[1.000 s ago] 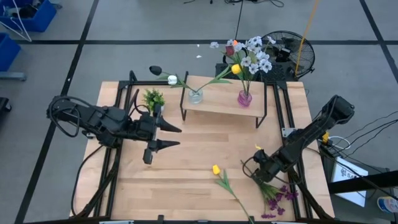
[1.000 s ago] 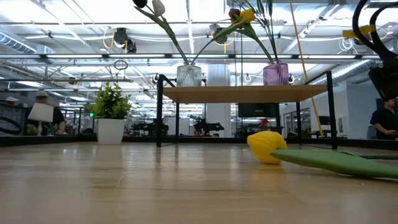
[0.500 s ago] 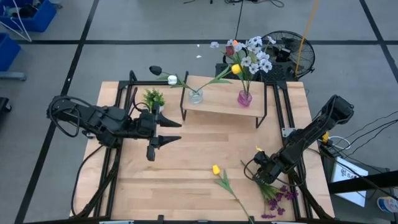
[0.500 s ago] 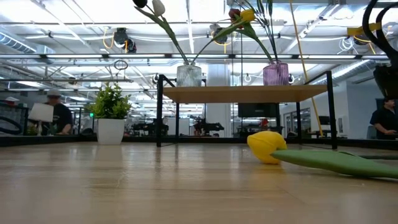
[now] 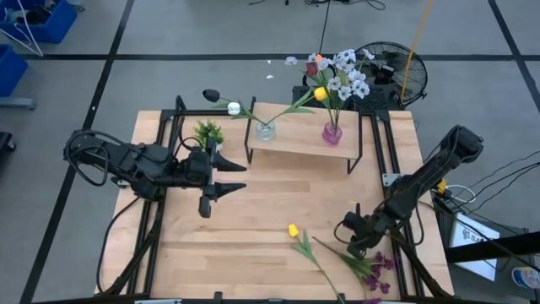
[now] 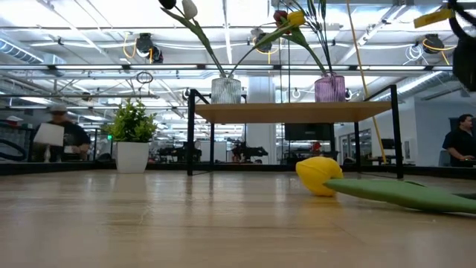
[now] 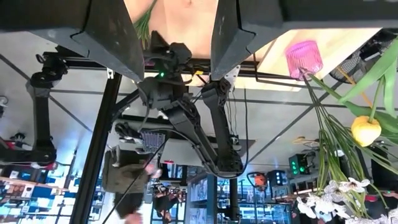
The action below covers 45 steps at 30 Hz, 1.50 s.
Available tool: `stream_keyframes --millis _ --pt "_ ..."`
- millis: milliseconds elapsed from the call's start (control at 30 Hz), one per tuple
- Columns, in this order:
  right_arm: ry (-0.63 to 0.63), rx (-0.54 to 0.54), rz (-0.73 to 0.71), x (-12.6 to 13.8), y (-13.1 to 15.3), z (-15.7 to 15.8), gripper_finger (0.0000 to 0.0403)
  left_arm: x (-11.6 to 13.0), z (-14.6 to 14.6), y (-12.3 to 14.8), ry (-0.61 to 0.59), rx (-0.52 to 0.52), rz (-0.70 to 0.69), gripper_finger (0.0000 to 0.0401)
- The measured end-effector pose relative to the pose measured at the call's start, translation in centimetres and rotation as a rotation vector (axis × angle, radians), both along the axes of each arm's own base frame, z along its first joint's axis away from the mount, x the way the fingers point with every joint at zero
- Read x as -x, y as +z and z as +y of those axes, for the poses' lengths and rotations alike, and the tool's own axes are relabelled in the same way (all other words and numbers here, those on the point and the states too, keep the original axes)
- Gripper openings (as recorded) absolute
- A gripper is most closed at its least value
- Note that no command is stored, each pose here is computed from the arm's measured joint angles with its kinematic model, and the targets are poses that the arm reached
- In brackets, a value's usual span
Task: Pick and place flowers into a vace then onto a shelf
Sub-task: Put the purple flower into the transparent vase
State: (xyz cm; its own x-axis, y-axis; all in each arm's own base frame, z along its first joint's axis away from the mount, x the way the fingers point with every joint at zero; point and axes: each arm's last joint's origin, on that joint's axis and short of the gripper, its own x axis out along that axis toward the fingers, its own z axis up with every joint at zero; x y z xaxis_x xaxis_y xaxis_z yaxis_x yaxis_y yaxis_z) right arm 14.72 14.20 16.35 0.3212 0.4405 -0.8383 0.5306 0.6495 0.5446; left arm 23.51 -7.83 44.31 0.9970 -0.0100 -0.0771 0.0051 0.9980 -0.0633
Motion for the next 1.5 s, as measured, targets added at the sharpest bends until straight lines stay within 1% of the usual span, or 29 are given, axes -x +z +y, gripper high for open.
stream_keyframes --millis 167,367,500,600,667,767,833,933,967,1033,1067,1133,1233,1300,1367,1433,1500 --pt "0.095 -0.106 0.034 0.4 0.6 0.4 0.0076 0.0 0.0 0.0 0.002 0.023 0.0 0.0191" --pt "0.14 -0.097 0.054 0.5 -0.5 1.7 0.0138 0.0 0.0 0.0 0.0 0.073 0.001 0.0191" --pt "0.162 -0.076 0.091 0.7 -1.7 2.8 0.0159 0.0 0.0 0.0 -0.003 0.072 0.001 0.0191" --pt "0.175 -0.038 0.137 1.0 -2.8 3.3 0.016 0.0 0.0 0.0 -0.003 0.071 0.002 0.0191" --pt "0.15 -0.039 0.164 1.0 -3.2 3.6 0.0152 0.0 0.0 0.0 -0.002 0.07 0.002 0.0191" --pt "0.116 -0.059 0.181 0.9 -3.4 3.8 0.0121 0.0 0.0 0.0 -0.003 0.061 0.002 0.0191" --pt "0.128 -0.071 0.161 0.8 -3.3 3.9 0.0087 0.0 0.0 0.0 -0.003 0.061 0.001 0.0191" --pt "0.141 -0.139 0.116 0.4 -2.5 4.0 0.0023 0.0 0.0 0.0 -0.005 0.053 0.004 0.0191" --pt "0.142 -0.17 0.098 0.2 -2.1 4.0 0.0013 0.0 0.0 -0.1 -0.01 0.036 0.01 0.0191" --pt "0.113 -0.244 0.065 -0.4 -1.1 3.7 0.001 -0.4 -0.2 -0.6 -0.031 -0.001 0.045 0.0191" --pt "0.086 -0.288 0.025 -0.8 -0.3 3.5 0.001 -0.6 -0.2 -1.0 -0.04 -0.023 0.07 0.0191" --pt "0.036 -0.371 -0.095 -1.8 1.5 2.9 0.0005 -1.2 -0.5 -2.0 -0.062 -0.061 0.144 0.0191" --pt "-0.038 -0.46 -0.288 -2.9 4.1 1.4 0.0004 -2.7 -1.0 -3.4 -0.065 -0.071 0.198 0.0191" --pt "-0.083 -0.527 -0.403 -3.6 5.8 0.3 0.0003 -3.8 -1.5 -4.2 -0.084 -0.095 0.222 0.0191" --pt "-0.129 -0.583 -0.509 -4.2 7.3 -1.0 0.0002 -4.8 -1.9 -5.1 -0.104 -0.144 0.242 0.0191" --pt "-0.174 -0.621 -0.592 -4.8 8.3 -2.1 0.0002 -5.9 -2.3 -5.8 -0.114 -0.187 0.231 0.0191" --pt "-0.219 -0.644 -0.658 -5.4 9.0 -3.2 0.0002 -6.9 -2.8 -6.5 -0.138 -0.262 0.224 0.0191"
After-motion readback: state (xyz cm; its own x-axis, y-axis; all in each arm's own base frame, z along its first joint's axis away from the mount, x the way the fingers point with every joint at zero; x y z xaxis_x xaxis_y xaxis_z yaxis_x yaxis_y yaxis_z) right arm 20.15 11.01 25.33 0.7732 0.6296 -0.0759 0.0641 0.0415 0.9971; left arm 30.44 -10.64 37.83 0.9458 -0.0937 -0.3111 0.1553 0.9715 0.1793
